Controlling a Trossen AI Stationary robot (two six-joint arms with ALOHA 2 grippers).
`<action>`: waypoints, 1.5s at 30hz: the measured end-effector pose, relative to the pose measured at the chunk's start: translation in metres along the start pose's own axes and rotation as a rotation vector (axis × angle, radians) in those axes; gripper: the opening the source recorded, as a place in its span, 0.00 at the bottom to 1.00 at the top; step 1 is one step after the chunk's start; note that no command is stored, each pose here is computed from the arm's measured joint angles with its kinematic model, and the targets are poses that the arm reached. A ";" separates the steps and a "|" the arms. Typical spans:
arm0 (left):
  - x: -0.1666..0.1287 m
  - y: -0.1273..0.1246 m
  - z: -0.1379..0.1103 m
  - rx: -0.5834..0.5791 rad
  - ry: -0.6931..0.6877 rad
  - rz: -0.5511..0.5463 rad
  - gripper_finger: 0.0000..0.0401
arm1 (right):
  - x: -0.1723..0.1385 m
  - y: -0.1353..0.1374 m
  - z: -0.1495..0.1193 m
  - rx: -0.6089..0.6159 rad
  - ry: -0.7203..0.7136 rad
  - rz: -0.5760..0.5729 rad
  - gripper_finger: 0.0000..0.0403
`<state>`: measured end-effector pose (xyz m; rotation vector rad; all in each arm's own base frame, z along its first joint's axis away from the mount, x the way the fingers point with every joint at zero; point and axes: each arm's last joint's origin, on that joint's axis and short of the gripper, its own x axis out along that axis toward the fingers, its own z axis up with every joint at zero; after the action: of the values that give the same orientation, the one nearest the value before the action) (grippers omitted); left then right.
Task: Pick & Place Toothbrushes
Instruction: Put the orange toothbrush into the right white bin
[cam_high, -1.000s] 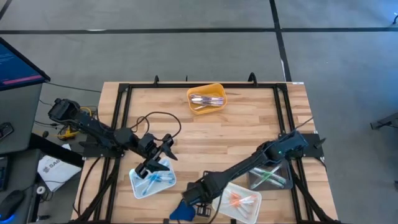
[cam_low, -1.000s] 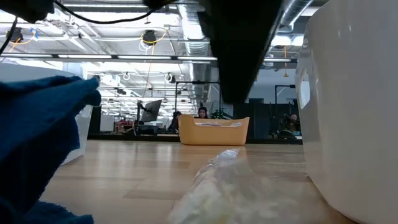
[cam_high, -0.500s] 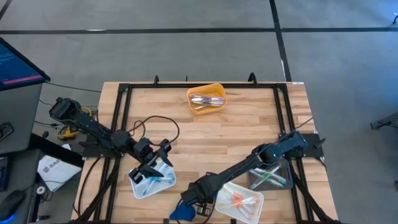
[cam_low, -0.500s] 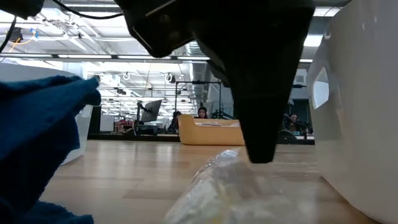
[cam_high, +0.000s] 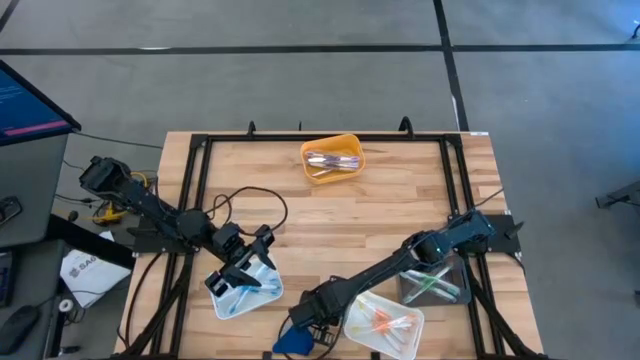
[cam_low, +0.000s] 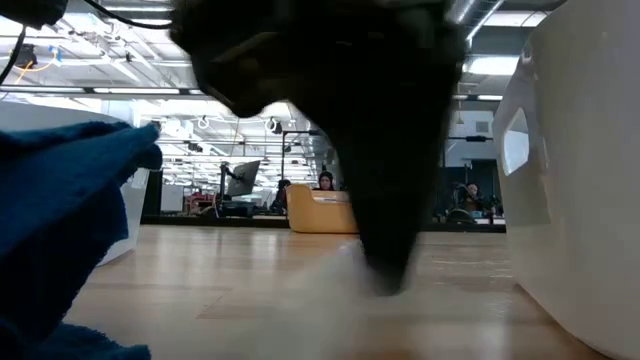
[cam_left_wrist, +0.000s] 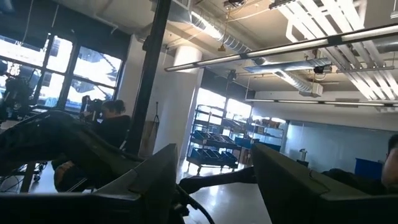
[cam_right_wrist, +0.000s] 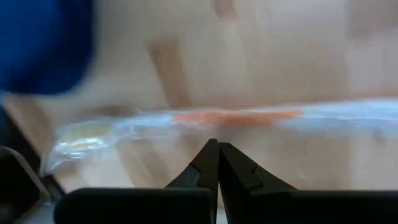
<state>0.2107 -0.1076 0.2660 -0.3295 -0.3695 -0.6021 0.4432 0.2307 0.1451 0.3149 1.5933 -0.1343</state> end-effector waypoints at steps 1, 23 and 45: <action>0.000 0.000 0.000 0.000 0.000 -0.001 0.51 | 0.002 0.000 0.003 0.002 -0.014 0.014 0.00; -0.001 -0.049 -0.010 0.036 -0.006 0.011 0.51 | -0.037 -0.008 -0.002 0.057 -0.199 -0.165 0.00; 0.040 -0.080 -0.053 -0.030 0.043 0.008 0.51 | -0.057 0.007 0.005 0.112 -0.356 0.016 0.13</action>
<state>0.2054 -0.2106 0.2515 -0.3457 -0.3180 -0.6065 0.4512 0.2292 0.2027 0.3687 1.2328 -0.2533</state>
